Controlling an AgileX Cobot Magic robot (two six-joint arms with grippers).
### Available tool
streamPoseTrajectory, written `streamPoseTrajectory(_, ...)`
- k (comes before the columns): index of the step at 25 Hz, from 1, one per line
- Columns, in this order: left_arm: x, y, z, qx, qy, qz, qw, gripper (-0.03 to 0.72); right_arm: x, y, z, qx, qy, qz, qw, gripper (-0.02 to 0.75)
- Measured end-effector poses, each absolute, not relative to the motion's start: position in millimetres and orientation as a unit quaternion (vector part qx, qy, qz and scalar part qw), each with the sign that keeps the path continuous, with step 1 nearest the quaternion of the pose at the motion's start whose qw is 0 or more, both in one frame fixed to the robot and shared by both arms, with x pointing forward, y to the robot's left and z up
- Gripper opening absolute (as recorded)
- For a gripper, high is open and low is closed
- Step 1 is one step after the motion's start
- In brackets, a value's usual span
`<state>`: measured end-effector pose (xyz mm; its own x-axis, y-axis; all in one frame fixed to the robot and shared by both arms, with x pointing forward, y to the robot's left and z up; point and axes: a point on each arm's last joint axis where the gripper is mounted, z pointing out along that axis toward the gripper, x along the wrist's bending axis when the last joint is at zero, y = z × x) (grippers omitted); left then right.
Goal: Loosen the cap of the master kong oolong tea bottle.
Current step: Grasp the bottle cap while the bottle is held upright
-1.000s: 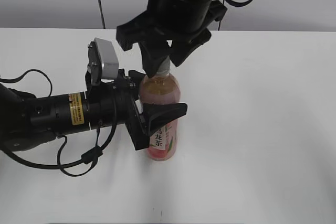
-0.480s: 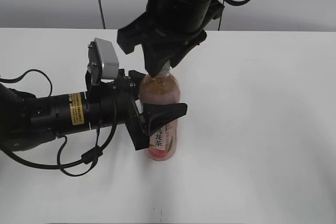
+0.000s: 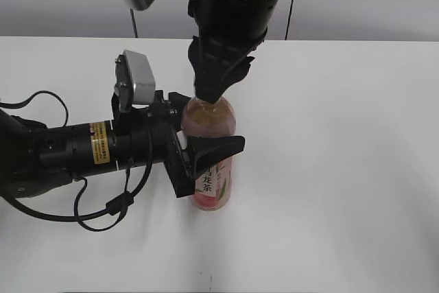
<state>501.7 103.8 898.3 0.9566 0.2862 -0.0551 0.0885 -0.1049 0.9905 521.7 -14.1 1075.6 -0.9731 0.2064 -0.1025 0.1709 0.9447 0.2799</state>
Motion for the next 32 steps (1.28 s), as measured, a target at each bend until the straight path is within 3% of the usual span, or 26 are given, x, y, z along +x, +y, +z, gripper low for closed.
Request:
streamPoseTrajectory(21, 500.8, 103.4, 898.3, 0.741, 0.119, 0.076, 0.657, 0.456, 522.2, -14.5, 1078.1, -0.355, 0.922, 0.093, 0.124, 0.280)
streamPoseTrajectory(32, 499.7, 103.3, 898.2, 0.742, 0.112, 0.073, 0.657, 0.456, 520.7, -12.4, 1078.9, -0.631, 0.759, 0.065, 0.149, 0.280)
